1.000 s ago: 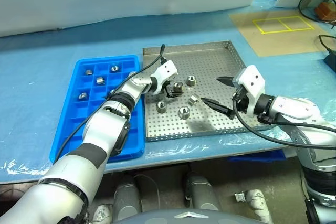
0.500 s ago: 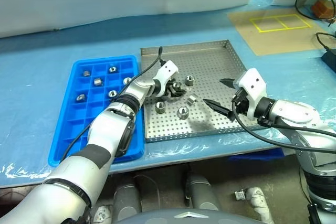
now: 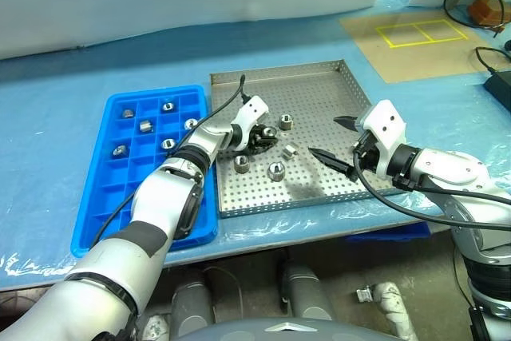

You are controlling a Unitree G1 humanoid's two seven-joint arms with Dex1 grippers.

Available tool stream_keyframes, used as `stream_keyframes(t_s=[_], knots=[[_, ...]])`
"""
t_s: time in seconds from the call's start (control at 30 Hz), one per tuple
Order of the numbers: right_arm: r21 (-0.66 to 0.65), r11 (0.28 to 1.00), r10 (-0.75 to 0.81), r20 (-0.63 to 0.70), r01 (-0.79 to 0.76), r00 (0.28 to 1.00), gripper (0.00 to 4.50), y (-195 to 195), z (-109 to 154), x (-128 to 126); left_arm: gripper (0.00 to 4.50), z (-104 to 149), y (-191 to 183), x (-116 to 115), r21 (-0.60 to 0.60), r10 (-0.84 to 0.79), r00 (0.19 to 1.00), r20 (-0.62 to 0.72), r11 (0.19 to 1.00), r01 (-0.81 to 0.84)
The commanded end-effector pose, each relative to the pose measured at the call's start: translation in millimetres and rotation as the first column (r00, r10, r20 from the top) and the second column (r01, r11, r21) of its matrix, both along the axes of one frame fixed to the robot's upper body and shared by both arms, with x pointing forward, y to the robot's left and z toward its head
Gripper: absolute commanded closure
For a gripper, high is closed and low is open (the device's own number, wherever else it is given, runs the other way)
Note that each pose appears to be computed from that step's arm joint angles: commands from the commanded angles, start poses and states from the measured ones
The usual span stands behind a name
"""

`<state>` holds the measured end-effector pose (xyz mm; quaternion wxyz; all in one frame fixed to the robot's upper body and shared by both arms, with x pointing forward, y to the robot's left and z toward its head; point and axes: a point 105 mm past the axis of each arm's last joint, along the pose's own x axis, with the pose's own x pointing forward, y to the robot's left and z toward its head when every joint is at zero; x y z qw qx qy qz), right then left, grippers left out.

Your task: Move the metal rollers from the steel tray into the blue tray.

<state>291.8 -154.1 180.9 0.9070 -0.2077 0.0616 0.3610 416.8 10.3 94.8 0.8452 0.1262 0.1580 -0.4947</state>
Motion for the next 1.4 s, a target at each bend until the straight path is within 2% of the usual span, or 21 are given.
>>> stream_keyframes(t_s=[0.03,0.2,0.27,0.4,0.5,0.6,0.73,0.87,1.03,1.27,1.4], knots=[[-0.012,1.000,0.021,0.049,-0.020,0.999,0.00,3,10,-2,2.78,8,4,7,0.008,0.027,0.998,0.052,1.000,-0.027],[-0.005,0.999,0.032,0.047,-0.031,0.998,0.00,6,10,-1,2.77,30,3,9,-0.073,0.003,0.996,0.093,0.997,0.004],[0.000,0.999,0.044,0.044,-0.044,0.998,0.00,9,9,0,2.77,52,0,8,-0.160,-0.045,0.991,0.124,0.985,0.065],[0.010,0.996,0.094,0.038,-0.094,0.995,0.00,19,8,6,2.77,95,14,-6,-0.319,-0.206,0.957,0.204,0.910,0.264],[0.018,0.989,0.144,0.034,-0.145,0.989,0.00,29,6,15,2.77,110,39,-21,-0.359,-0.287,0.925,0.250,0.859,0.364],[0.025,0.974,0.225,0.034,-0.226,0.974,0.00,47,5,24,2.77,101,75,-34,-0.332,-0.228,0.931,0.284,0.888,0.318],[0.037,0.946,0.322,0.034,-0.323,0.946,0.00,69,4,35,2.77,81,123,-65,-0.257,-0.145,0.949,0.280,0.941,0.219],[0.046,0.906,0.420,0.033,-0.421,0.907,0.00,91,4,44,2.77,88,167,-90,-0.237,0.029,0.950,0.311,0.970,0.048],[0.046,0.851,0.523,0.028,-0.523,0.852,0.00,114,3,49,2.77,107,209,-112,-0.228,0.207,0.918,0.337,0.964,-0.134],[0.069,0.789,0.609,0.041,-0.611,0.792,0.00,138,6,50,2.77,83,240,-140,-0.176,0.346,0.899,0.269,0.935,-0.307],[0.105,0.762,0.637,0.057,-0.639,0.769,0.00,147,15,48,2.77,63,254,-141,-0.184,0.430,0.879,0.205,0.899,-0.398]])
